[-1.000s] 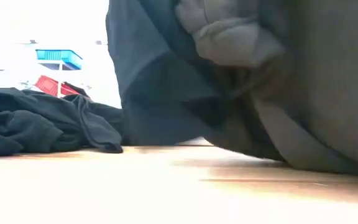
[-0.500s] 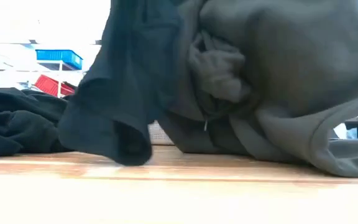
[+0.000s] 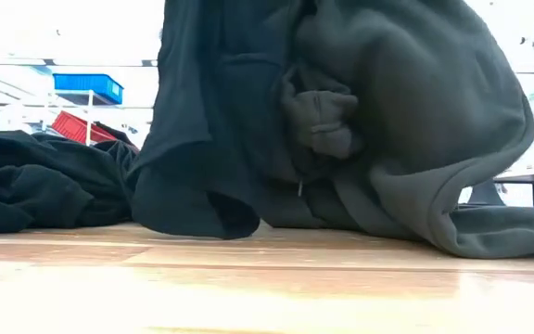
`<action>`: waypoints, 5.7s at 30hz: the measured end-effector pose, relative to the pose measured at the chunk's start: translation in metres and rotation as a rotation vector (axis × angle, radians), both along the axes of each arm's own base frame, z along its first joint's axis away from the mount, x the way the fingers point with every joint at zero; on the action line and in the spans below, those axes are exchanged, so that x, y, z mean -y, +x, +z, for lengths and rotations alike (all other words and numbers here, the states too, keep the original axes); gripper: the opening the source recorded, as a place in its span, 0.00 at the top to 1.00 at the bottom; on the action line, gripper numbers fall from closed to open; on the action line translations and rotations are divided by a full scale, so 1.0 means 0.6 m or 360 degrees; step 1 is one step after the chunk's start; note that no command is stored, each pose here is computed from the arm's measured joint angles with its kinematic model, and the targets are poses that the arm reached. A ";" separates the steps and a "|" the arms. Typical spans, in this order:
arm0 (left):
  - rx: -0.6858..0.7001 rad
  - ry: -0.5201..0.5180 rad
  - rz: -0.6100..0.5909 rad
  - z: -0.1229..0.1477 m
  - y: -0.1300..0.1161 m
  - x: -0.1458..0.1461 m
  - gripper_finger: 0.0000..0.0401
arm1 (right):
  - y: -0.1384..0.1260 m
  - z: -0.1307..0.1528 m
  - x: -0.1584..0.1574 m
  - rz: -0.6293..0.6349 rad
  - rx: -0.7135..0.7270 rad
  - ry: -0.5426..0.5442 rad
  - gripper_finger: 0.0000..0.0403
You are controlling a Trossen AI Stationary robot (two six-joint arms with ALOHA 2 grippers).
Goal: Sort clothes
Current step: Put the gray hoodie into the white bin
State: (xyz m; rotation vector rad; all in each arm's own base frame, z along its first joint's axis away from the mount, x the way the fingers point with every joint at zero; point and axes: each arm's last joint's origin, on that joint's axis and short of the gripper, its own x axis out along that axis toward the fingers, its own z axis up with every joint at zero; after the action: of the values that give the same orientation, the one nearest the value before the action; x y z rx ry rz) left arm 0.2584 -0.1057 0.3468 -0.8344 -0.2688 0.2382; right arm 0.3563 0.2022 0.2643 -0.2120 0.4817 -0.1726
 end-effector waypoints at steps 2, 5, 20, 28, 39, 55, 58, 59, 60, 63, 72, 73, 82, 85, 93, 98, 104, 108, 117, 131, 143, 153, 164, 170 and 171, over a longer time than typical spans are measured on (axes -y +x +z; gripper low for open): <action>-0.0001 0.0001 0.0000 0.000 0.000 0.000 0.87 | 0.013 0.002 0.023 -0.0084 0.0022 0.0049 0.62; -0.0001 0.0001 0.0003 0.000 0.000 -0.001 0.87 | 0.026 0.000 0.052 -0.0166 0.0008 0.0066 0.50; 0.0021 -0.0006 -0.0015 0.002 0.000 -0.001 0.87 | 0.086 0.001 0.111 -0.0221 0.0270 0.0236 0.34; 0.0053 -0.0078 -0.0039 0.003 0.000 0.000 0.87 | 0.104 -0.039 0.099 -0.0185 0.0235 0.0107 0.81; 0.0077 -0.0092 -0.0041 0.007 -0.002 -0.003 0.86 | 0.070 -0.051 0.040 0.0107 0.0002 0.0130 1.00; 0.0107 -0.0069 -0.0007 0.019 -0.011 -0.011 0.86 | -0.120 -0.096 -0.104 0.0206 -0.0814 0.0171 1.00; 0.0153 -0.0040 0.0011 0.025 -0.013 -0.012 0.86 | -0.152 -0.097 -0.113 0.0081 -0.0890 0.0209 1.00; 0.0167 -0.0044 0.0012 0.027 -0.013 -0.012 0.86 | -0.159 -0.097 -0.117 0.0038 -0.0857 0.0211 1.00; 0.0171 -0.0047 0.0013 0.028 -0.014 -0.012 0.86 | -0.162 -0.095 -0.120 0.0012 -0.0806 0.0197 1.00; 0.0159 -0.0042 0.0024 0.026 -0.013 -0.014 0.86 | -0.154 -0.088 -0.123 -0.0005 -0.0605 0.0107 1.00; 0.0174 -0.0091 0.0024 0.026 -0.013 -0.014 0.86 | -0.064 -0.053 -0.097 0.0271 -0.0232 -0.0269 0.80; 0.0175 -0.0094 0.0023 0.026 -0.013 -0.014 0.86 | -0.049 -0.049 -0.086 0.0223 -0.0183 -0.0225 0.76; 0.0167 -0.0080 0.0021 0.026 -0.013 -0.014 0.86 | 0.027 -0.043 0.025 -0.0263 -0.0029 0.0144 0.50; 0.0161 -0.0077 0.0019 0.025 -0.012 -0.014 0.86 | 0.033 -0.043 0.037 -0.0316 -0.0014 0.0186 0.48; 0.0161 -0.0076 0.0020 0.025 -0.012 -0.014 0.86 | 0.069 -0.046 0.064 -0.0350 0.0135 0.0241 0.51; 0.0154 -0.0072 0.0020 0.024 -0.012 -0.014 0.86 | 0.092 -0.060 0.077 -0.0177 0.0111 0.0375 0.79; 0.0155 -0.0070 0.0012 0.024 -0.011 -0.014 0.86 | 0.077 -0.076 0.053 0.0041 -0.0115 0.0442 0.99; 0.0157 -0.0071 0.0009 0.024 -0.012 -0.013 0.86 | 0.035 -0.092 0.005 0.0235 -0.0451 0.0570 1.00; 0.0143 -0.0059 0.0017 0.023 -0.011 -0.013 0.86 | -0.103 -0.131 -0.073 -0.0092 -0.1155 0.0551 1.00; 0.0163 0.0086 0.0056 0.032 -0.012 -0.017 0.86 | -0.250 -0.137 -0.128 -0.0732 -0.1423 0.0518 1.00; 0.0733 0.0318 0.0062 0.162 -0.038 -0.042 0.88 | -0.176 -0.130 -0.049 -0.1115 -0.0989 0.0433 1.00; 0.0660 0.0540 0.0193 0.269 -0.041 -0.089 0.88 | -0.106 -0.049 0.067 -0.1074 -0.0526 0.0226 1.00; 0.0992 0.0756 0.0250 0.382 -0.048 -0.226 0.88 | -0.077 -0.041 0.119 -0.1037 -0.0678 0.0269 1.00; 0.1060 0.0987 0.0257 0.436 -0.037 -0.281 0.88 | -0.031 -0.114 0.113 -0.0803 -0.0862 0.0424 1.00; 0.1036 0.0973 0.0249 0.439 -0.028 -0.292 0.88 | -0.023 -0.129 0.112 -0.0748 -0.0879 0.0458 1.00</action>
State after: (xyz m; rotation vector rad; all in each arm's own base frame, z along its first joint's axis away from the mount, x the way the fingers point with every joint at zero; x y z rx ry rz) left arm 0.2414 0.0694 0.6103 -0.2575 -0.9674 0.0132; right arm 0.3428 0.1351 0.1867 0.1486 1.0959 -0.5059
